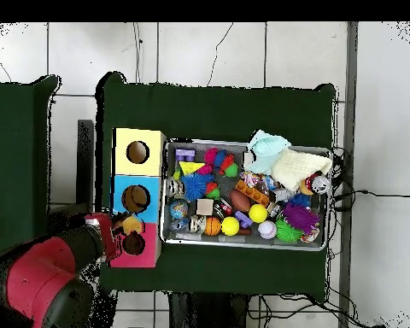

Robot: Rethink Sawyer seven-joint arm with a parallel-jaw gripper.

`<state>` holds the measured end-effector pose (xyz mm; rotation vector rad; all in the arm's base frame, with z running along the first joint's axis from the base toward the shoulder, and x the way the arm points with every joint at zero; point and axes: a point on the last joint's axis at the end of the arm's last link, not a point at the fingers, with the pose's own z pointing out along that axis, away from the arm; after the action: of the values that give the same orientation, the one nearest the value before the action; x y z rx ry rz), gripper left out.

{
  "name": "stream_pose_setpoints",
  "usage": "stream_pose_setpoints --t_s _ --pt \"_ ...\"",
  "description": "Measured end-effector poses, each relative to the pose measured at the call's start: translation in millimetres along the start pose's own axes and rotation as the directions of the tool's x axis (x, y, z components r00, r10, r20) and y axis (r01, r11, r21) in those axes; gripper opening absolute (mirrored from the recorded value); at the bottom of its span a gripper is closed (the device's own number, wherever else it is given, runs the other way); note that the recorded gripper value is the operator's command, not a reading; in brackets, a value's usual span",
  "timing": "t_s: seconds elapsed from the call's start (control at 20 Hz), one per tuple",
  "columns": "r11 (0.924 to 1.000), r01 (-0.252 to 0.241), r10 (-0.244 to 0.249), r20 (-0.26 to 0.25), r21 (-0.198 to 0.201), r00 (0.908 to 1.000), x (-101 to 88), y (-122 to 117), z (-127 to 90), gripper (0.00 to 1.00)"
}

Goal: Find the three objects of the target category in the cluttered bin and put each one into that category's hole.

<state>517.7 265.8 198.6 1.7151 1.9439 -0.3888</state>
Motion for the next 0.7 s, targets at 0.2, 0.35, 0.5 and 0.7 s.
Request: stream_pose_setpoints --t_s 0.2,0.35,0.5,0.7 --pt "0.9999 -0.013 0.013 0.034 0.001 0.9993 -7.2 0 4 0.00" --pt "0.9999 -0.015 0.015 0.060 0.001 0.9981 -13.1 0 7 0.00" --pt "0.9998 -0.018 0.018 0.078 0.006 0.9968 -17.6 0 11 0.00" --pt "0.9996 -0.028 0.027 0.087 0.008 0.9959 -24.5 4 19 0.00"
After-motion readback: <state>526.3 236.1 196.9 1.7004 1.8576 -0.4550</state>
